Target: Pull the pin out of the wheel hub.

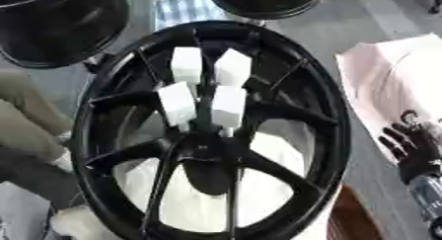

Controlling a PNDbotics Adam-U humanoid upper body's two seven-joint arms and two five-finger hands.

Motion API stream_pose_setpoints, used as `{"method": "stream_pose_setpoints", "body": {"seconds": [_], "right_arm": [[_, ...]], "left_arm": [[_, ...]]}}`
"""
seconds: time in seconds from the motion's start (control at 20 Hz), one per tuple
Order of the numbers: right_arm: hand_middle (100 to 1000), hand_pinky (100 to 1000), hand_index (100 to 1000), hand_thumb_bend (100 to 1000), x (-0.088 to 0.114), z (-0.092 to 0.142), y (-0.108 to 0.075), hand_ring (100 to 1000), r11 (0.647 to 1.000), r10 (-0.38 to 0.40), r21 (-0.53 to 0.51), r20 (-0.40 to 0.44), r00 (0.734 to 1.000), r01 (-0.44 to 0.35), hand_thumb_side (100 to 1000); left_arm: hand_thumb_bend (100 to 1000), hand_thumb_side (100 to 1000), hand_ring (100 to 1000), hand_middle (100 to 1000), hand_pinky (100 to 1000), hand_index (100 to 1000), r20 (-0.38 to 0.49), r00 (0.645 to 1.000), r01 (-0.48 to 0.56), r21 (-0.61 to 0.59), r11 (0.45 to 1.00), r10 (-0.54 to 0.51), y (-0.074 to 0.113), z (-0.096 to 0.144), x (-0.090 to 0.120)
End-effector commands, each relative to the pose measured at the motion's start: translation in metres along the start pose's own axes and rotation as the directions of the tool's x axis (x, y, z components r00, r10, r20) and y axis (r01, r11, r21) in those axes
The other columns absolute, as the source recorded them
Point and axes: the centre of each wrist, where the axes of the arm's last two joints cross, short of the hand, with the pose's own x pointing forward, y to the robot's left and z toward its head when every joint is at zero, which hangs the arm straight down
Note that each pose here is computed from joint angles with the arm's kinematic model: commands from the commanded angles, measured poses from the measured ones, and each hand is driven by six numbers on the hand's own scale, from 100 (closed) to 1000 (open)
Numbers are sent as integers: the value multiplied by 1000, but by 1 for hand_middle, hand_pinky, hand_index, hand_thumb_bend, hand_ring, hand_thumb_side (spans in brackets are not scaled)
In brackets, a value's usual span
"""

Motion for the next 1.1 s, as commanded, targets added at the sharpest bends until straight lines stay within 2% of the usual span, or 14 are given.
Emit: {"method": "stream_pose_setpoints", "body": {"seconds": [0.05,0.85,1.0,1.1], "right_arm": [[532,671,654,177,5,-5,-4,654,1000,5,-2,19,1000,-5,311],[522,675,659,176,7,-7,-6,664,1000,1,-13,19,1000,0,310],[546,689,675,146,21,-13,-11,691,999,-2,-35,55,998,4,318],[588,716,699,151,45,-22,-16,738,1000,21,-15,127,992,-20,365]], "left_arm": [[430,750,436,421,654,659,44,999,21,16,1000,-21,9,-8,13],[431,749,436,418,656,656,49,999,19,18,1000,-20,8,-8,14],[431,749,436,418,656,656,50,999,14,22,1000,-15,8,-8,15],[430,749,437,418,656,656,50,999,14,25,1000,-15,9,-9,16]]}}
